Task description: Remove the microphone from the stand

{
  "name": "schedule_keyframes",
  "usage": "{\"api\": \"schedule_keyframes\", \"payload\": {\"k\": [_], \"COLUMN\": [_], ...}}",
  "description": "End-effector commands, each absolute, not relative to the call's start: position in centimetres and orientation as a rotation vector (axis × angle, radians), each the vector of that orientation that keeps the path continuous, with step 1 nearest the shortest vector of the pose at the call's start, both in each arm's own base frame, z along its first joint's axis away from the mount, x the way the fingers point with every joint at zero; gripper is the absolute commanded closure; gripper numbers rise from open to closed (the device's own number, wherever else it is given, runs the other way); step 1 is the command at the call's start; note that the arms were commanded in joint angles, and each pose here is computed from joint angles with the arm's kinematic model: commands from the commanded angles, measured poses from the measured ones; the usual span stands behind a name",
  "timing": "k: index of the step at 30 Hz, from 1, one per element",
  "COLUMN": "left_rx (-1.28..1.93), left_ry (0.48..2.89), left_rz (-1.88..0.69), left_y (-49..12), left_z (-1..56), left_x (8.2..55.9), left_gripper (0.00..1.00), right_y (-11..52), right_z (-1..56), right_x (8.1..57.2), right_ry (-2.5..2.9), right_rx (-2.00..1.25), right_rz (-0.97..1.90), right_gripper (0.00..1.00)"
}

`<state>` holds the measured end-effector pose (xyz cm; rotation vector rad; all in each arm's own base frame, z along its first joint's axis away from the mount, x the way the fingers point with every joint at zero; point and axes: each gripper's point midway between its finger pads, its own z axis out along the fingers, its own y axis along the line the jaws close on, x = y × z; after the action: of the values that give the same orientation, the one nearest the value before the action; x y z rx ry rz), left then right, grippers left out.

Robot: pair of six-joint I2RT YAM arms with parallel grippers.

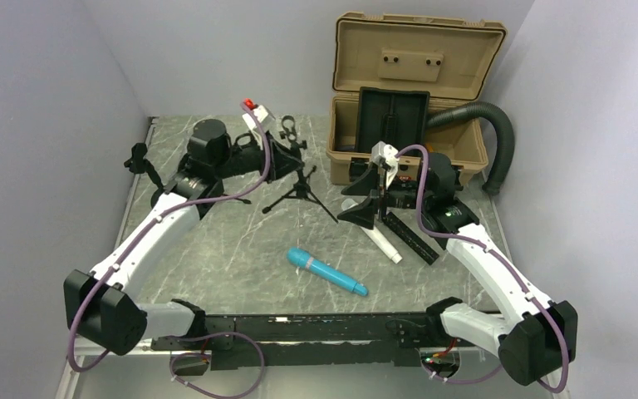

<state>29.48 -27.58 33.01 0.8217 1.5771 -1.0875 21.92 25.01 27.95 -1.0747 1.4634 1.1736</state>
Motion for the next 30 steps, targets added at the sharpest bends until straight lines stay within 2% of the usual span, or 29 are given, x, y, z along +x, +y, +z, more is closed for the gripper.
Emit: {"api": "schedule_keyframes", "payload": {"k": [1,7,15,19,30], "left_rx": [0.662,0.551,0.583,0.586,0.584], "left_ry": [1.537,1.489,1.457,1.515,1.539], "left_rz": [-0.802,-0.669,-0.650,-0.631,-0.630], "left_y": [-23.5,-20.9,-21.9,-22.3,-22.5], "left_z": [34.5,33.1,29.0,26.4,22.9], "left_x": [33.8,38.2,43.4,45.8,47.9], "left_gripper": [1.00,1.00,1.00,1.00,1.00], "right_y": [24.6,24.0,23.5,23.3,23.1], "right_z": [29.3,29.3,29.1,28.7,27.9], "right_x": [22.3,22.5,22.6,22.6,22.7], "right_ry": [1.406,1.403,1.409,1.420,1.436], "right_rx": [-1.067,-1.050,-1.035,-1.032,-1.041], "right_rz": [1.125,1.112,1.097,1.092,1.071], "right_gripper": [0.28,0.28,0.27,0.27,0.27]}}
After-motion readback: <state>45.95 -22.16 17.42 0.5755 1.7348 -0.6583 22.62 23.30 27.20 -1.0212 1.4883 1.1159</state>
